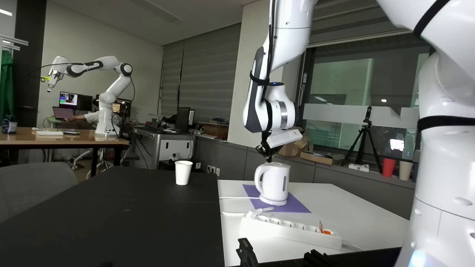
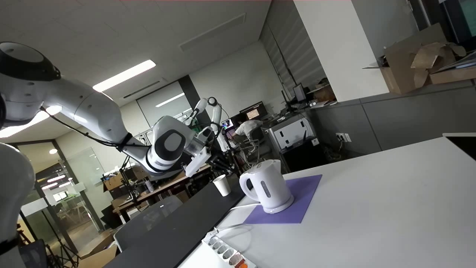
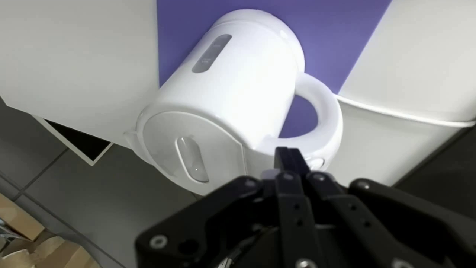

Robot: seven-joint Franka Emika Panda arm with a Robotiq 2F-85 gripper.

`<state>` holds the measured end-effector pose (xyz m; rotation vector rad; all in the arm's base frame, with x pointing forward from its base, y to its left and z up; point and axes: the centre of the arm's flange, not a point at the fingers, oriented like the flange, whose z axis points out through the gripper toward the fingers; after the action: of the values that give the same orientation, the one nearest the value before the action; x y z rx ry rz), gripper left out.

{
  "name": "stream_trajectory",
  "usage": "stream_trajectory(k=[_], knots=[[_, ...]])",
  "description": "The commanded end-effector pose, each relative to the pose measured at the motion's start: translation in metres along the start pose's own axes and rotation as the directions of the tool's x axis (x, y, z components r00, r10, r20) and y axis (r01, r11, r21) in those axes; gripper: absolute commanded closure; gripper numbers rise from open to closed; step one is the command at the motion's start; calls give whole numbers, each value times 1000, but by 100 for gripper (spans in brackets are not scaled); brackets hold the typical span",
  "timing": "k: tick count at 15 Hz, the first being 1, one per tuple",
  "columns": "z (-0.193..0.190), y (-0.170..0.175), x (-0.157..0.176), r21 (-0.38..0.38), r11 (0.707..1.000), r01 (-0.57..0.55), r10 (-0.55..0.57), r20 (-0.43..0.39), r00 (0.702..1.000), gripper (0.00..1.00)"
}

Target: Push down on the button on the adaptor and flip the switch on the electric kettle.

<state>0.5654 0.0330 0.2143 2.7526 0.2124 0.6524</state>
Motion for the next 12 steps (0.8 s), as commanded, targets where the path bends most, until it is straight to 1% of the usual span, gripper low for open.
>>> stream_trajectory(k=[1, 7, 12], knots=[[28, 2, 11, -20, 999, 26, -26, 6, 1000, 100], [39, -2, 16, -33, 997, 75, -76, -37, 996, 100], [32, -14, 25, -27, 995, 100, -101, -60, 993, 100]])
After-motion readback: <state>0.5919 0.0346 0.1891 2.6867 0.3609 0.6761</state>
